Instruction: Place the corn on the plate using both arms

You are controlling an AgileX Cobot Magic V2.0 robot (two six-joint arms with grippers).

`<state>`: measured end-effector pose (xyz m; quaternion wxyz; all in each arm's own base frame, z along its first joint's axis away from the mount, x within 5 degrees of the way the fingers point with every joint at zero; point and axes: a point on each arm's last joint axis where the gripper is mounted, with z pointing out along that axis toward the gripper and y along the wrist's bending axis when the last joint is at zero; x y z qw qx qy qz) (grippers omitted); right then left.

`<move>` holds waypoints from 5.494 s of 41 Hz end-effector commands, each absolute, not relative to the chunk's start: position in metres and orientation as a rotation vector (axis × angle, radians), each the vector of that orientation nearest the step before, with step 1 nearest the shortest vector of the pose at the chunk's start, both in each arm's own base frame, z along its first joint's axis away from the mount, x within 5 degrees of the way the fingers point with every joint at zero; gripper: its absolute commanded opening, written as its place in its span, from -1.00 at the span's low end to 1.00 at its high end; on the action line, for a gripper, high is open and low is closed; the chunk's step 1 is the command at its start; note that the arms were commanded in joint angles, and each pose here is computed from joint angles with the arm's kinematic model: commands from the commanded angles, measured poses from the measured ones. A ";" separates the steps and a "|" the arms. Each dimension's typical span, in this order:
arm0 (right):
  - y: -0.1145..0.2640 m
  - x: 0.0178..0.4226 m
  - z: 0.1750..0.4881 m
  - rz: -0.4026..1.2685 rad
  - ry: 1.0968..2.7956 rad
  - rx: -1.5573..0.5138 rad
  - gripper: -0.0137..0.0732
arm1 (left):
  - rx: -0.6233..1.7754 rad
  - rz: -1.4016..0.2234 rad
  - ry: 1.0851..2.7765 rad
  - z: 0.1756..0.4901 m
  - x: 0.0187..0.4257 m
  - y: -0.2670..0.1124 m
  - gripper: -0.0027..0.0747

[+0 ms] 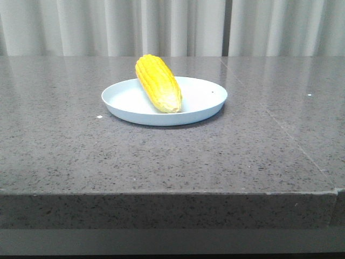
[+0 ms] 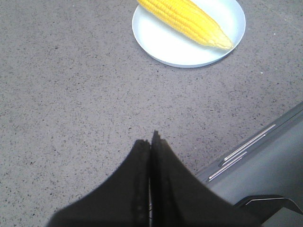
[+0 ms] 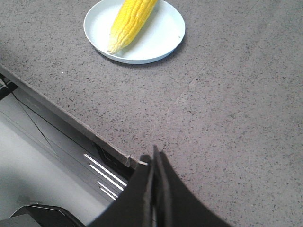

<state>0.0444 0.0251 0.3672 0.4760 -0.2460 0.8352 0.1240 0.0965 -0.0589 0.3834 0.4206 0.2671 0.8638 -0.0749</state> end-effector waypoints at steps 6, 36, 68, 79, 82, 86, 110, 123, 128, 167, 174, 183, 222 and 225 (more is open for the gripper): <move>0.026 0.048 0.379 0.301 1.954 -0.586 -0.84 | 0.653 -0.217 2.088 0.395 0.097 -0.060 -0.98; 0.026 0.047 0.379 0.301 1.955 -0.587 -0.84 | 0.361 -0.203 2.013 0.355 0.086 -0.031 -0.98; 0.026 0.047 0.379 0.301 1.955 -0.587 -0.84 | -0.035 -0.084 1.406 0.211 0.055 -0.001 -0.98; 0.026 0.048 0.379 0.301 1.954 -0.586 -0.84 | -0.051 -0.066 1.407 0.211 0.055 0.000 -0.98; 0.026 0.048 0.379 0.301 1.954 -0.586 -0.84 | -0.042 -0.057 1.409 0.211 0.055 0.000 -0.98; 0.026 0.048 0.379 0.301 1.954 -0.586 -0.84 | -0.013 -0.028 1.412 0.211 0.055 0.000 -0.98; 0.026 0.048 0.379 0.301 1.954 -0.586 -0.84 | 0.047 -0.015 1.427 0.209 0.055 -0.002 -0.98; 0.026 0.048 0.379 0.301 1.954 -0.586 -0.84 | 0.047 -0.015 1.427 0.209 0.055 -0.002 -0.98; 0.026 0.048 0.379 0.301 1.954 -0.586 -0.84 | 0.047 -0.015 1.427 0.209 0.055 -0.002 -0.98; 0.004 0.044 0.254 0.140 1.470 0.024 -0.84 | 0.047 -0.015 1.427 0.209 0.055 -0.002 -0.98; 0.001 0.052 0.223 0.113 1.464 0.065 -0.84 | 0.047 -0.015 1.427 0.209 0.055 -0.002 -0.98; 0.001 0.054 0.213 0.110 1.465 0.069 -0.84 | 0.047 -0.015 1.427 0.209 0.055 -0.002 -0.98; 0.000 0.053 0.220 0.112 1.386 0.103 -0.84 | 0.047 -0.015 1.427 0.209 0.055 -0.002 -0.98; 0.000 0.053 0.220 0.114 1.377 0.100 -0.84 | 0.047 -0.015 1.427 0.209 0.055 -0.002 -0.98</move>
